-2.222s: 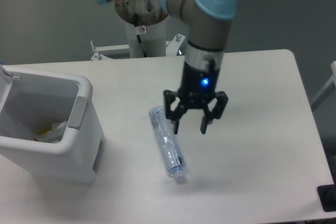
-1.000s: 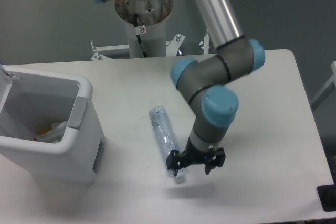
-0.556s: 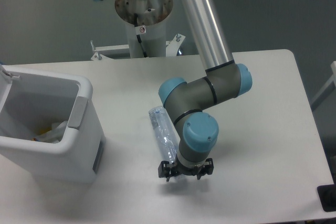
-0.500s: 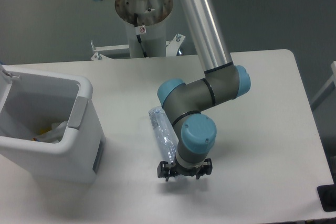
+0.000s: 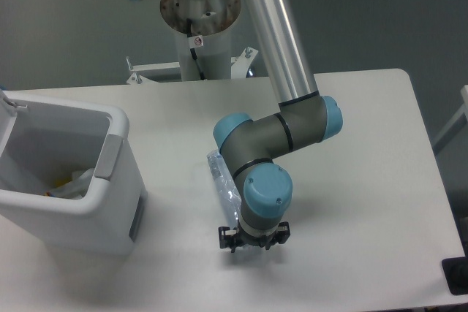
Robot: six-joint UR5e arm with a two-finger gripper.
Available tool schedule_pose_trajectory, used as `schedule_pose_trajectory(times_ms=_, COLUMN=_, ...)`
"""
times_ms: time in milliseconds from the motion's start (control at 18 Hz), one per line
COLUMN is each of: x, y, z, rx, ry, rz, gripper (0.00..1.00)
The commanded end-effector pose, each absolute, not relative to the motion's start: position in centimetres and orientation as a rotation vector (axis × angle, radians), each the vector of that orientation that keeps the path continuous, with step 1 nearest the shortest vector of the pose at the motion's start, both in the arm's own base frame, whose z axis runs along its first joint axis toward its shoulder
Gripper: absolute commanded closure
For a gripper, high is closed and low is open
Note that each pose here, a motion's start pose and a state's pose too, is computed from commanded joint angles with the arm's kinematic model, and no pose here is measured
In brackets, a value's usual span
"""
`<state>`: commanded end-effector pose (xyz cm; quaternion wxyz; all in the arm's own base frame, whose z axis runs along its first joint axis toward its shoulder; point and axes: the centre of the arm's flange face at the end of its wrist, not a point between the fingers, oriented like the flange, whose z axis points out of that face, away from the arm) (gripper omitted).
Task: Place the trash in the trash can
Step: 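Lower the gripper around the bottle and close on it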
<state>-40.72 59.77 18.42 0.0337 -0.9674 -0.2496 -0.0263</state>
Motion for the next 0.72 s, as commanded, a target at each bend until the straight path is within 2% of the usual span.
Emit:
schedule_pose_trajectory(times_ms=333, x=-40.73, y=59.76, z=18.53, rx=-2.975, ry=-0.768, rz=-0.078, gripper=0.37)
schedule_pose_trajectory(times_ms=444, x=-40.72, y=59.75, z=18.64, rx=-2.974, ry=-0.767, rz=-0.076, gripper=0.43)
schedule_pose_trajectory(times_ms=500, x=-40.71, y=59.76, z=18.75, rx=-2.972, ry=-0.769, rz=-0.077, gripper=0.49)
schedule_pose_trajectory(times_ms=611, x=-40.73, y=59.76, z=18.87, rx=-2.963, ry=-0.795, rz=-0.074, gripper=0.73)
schedule_pose_trajectory(times_ms=667, x=-40.77, y=59.80, z=18.96, rx=-2.957, ry=-0.811, rz=-0.072, gripper=0.90)
schedule_pose_trajectory(times_ms=722, x=-40.77, y=59.80, z=18.96, rx=-2.957, ry=-0.811, rz=-0.072, gripper=1.00)
